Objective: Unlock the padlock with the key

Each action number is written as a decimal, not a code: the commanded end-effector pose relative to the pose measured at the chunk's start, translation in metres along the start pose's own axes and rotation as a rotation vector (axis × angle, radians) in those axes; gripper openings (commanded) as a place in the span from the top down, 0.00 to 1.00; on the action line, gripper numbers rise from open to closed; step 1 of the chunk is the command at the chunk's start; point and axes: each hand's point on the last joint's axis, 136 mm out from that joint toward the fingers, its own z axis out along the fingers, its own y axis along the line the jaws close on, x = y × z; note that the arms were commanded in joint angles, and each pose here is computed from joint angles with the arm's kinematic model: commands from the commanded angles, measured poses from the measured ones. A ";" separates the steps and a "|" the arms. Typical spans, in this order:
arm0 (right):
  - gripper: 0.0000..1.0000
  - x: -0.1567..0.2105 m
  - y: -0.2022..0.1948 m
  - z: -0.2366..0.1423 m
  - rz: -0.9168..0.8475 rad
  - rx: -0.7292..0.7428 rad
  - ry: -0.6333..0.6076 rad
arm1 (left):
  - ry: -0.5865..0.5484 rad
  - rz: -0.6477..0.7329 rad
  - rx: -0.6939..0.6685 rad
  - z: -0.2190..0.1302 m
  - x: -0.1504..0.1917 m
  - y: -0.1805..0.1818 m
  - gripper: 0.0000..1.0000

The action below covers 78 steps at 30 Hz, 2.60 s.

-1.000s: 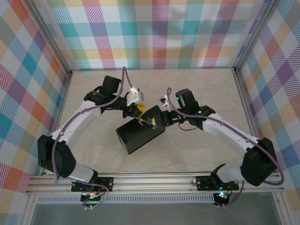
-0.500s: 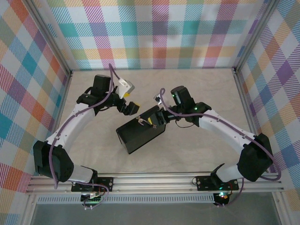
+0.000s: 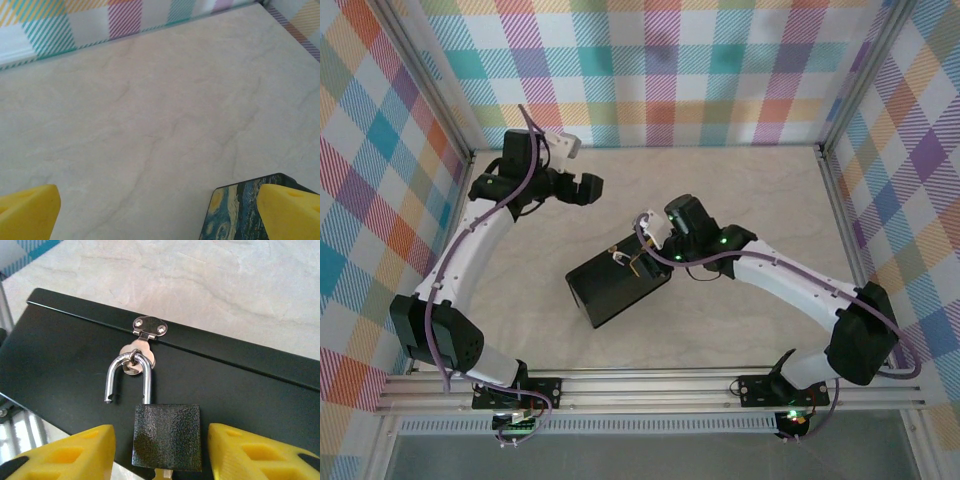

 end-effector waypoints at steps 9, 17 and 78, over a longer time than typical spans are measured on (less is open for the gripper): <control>0.65 0.023 -0.020 0.024 -0.055 0.112 0.110 | 0.190 -0.284 -0.162 0.008 0.049 0.044 0.00; 0.81 0.002 -0.028 0.020 0.054 0.171 0.076 | 0.276 -0.459 -0.244 0.002 0.088 0.048 0.00; 0.92 -0.025 -0.092 -0.021 0.449 0.500 0.108 | 0.464 -0.431 0.195 0.032 0.152 -0.097 0.00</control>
